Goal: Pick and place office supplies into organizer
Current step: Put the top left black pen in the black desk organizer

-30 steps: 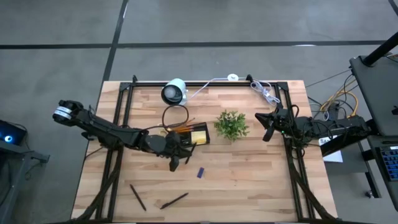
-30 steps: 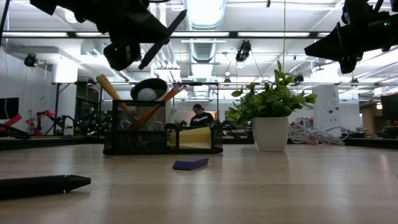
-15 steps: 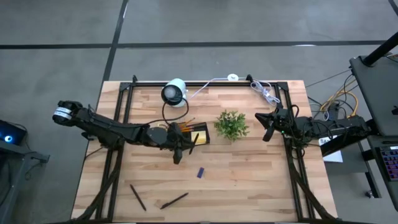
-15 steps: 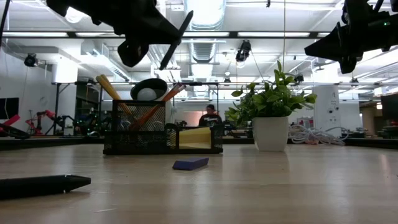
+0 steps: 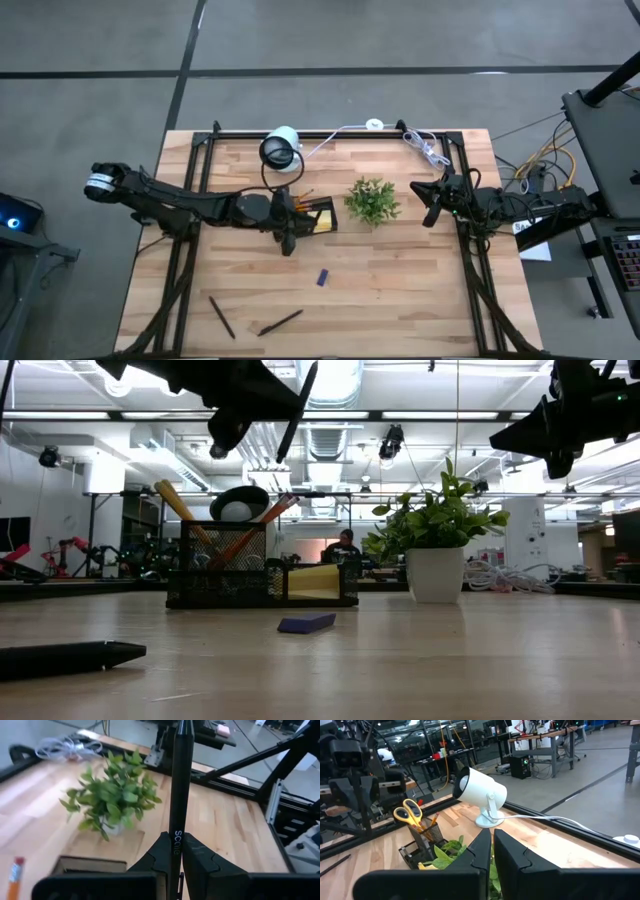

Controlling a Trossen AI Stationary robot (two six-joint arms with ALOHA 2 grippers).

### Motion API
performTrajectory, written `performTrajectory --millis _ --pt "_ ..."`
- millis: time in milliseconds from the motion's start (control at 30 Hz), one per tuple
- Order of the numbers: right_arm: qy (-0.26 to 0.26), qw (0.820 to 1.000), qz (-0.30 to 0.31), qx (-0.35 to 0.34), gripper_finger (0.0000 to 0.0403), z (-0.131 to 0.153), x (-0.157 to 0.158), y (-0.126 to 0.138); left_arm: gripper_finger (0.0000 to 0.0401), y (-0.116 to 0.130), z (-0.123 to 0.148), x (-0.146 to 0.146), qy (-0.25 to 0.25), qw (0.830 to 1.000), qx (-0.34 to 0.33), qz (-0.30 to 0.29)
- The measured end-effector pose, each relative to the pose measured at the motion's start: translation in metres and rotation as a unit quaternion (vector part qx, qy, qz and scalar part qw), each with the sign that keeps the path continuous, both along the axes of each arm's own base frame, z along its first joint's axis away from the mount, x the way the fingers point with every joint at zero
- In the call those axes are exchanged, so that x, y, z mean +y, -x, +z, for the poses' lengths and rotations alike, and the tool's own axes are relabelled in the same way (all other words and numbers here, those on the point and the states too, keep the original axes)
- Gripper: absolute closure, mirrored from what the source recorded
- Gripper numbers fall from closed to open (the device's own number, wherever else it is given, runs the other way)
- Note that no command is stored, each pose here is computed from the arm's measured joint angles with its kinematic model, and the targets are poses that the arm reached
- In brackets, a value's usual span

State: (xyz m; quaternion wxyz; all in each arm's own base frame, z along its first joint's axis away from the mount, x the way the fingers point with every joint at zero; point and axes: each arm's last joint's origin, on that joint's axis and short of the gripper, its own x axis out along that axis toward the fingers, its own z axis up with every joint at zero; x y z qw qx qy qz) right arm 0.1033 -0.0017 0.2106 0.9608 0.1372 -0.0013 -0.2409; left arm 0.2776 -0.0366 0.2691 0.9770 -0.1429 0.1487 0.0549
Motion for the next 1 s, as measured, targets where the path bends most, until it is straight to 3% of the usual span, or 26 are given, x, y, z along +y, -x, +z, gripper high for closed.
performTrajectory --millis 267,433,700,867,1000 --pt "-0.003 1.0 0.0 -0.001 0.039 0.0 0.0 0.0 0.0389 -0.003 0.005 0.02 -0.002 1.0 -0.005 0.005" --pt "-0.005 1.0 0.0 -0.003 0.039 0.0 0.0 0.0 0.0389 -0.001 -0.001 0.027 0.003 0.999 0.032 -0.003" --pt "-0.012 1.0 -0.001 -0.006 0.039 0.0 0.0 0.0 0.0389 0.008 0.011 0.034 -0.049 0.994 0.098 -0.02" --pt "-0.012 1.0 -0.001 -0.005 0.039 0.0 0.0 0.0 0.0389 0.017 0.021 0.042 -0.086 0.991 0.102 -0.02" --pt "-0.013 1.0 -0.001 -0.005 0.039 0.0 0.0 0.0 0.0389 0.029 0.021 0.05 -0.086 0.988 0.125 -0.008"
